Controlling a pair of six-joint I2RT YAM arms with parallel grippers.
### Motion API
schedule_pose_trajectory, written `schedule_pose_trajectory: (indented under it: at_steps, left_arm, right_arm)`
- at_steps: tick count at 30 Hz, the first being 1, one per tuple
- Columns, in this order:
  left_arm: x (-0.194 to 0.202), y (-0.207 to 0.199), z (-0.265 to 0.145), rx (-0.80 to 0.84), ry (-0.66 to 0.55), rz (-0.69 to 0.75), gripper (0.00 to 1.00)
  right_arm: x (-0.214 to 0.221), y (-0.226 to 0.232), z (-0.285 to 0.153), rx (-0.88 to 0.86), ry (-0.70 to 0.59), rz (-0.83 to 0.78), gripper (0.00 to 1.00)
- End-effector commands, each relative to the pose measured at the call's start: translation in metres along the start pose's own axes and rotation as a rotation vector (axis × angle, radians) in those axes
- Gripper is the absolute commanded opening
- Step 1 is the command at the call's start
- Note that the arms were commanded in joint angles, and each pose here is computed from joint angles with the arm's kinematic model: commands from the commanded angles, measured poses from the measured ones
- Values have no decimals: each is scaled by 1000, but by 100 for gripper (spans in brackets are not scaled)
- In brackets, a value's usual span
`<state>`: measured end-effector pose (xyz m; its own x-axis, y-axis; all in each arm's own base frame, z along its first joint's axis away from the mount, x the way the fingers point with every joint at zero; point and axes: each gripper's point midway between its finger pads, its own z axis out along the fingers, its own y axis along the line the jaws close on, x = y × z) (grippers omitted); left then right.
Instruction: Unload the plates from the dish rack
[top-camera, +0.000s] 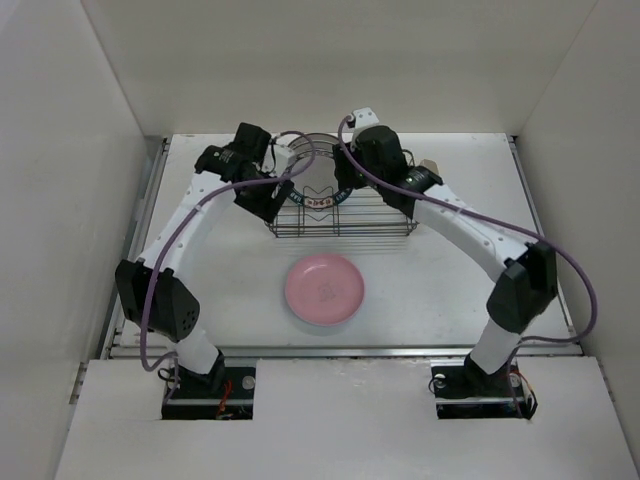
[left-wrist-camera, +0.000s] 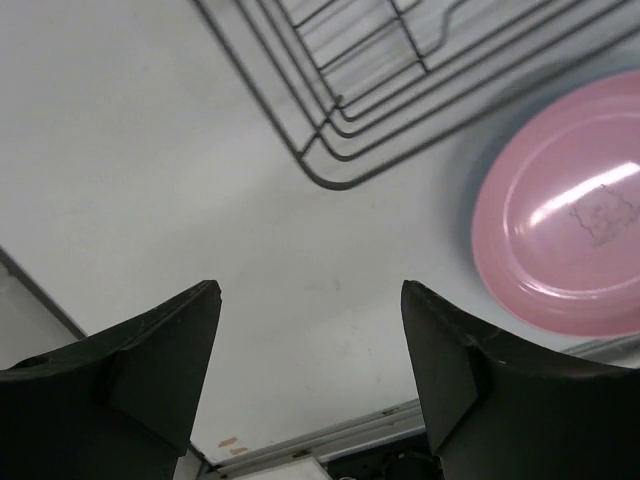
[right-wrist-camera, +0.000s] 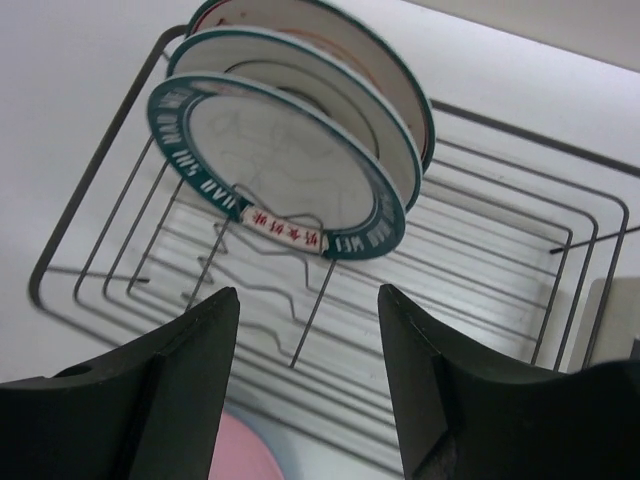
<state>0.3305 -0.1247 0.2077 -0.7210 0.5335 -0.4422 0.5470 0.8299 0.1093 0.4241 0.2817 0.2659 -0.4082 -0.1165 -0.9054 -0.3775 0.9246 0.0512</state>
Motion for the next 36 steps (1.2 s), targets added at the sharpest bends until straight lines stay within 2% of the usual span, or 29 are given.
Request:
schedule_pose_trajectory:
  at_steps: [1,4,6,7,9,13,15,17,19,20,21,22,24,25,27,32,36]
  left_arm:
    - [-7,27,9,-75,-17,-120,70]
    - [-19,43,17,-68,-37,-204,70]
    - [-21,47,42,-19,8,-258,70]
    - [-21,48,42,-8,5,-277,70]
    - [-22,55,59,21,35,-319,70]
    - [-31,55,86,114,65,-374,69]
    - [-35,58,98,149,76,-390,67]
    - [-34,53,104,199,88,-417,61]
    - [-36,51,115,221,94,-420,55]
    - [-38,48,117,243,90,-422,43]
    - [-37,46,120,255,99,-434,35]
    - [-35,44,131,267,113,-438,27]
    - [-31,41,139,281,138,-467,12]
    - [-22,37,147,289,172,-475,0]
    - [-11,33,154,295,211,-493,0]
    - [0,30,161,290,248,-576,0]
    - [2,36,152,239,225,-629,0]
  right_arm:
    - [-28,-10,22,23,-55,-8,63]
    - [-39,-29,44,54,-71,-12,63]
    - [-24,-34,76,70,-32,-36,63]
    - [-34,-40,74,67,-51,-41,63]
    - [-22,-41,96,46,-20,-77,63]
    - [-9,-33,123,-49,7,-91,63]
    - [1,-24,133,-131,28,-96,59]
    - [6,-24,136,-158,39,-91,54]
    - [6,-22,136,-191,40,-87,41]
    - [11,-22,136,-190,51,-86,34]
    - [16,-21,137,-201,60,-86,25]
    - [8,-26,133,-193,46,-82,13]
    - [4,-28,130,-185,28,-92,5]
    - [1,-29,125,-185,18,-103,0]
    - [-10,-33,124,-157,-17,-104,0]
    - [-68,-39,96,-106,-173,-102,0]
    - [-104,-43,77,-76,-283,-97,0]
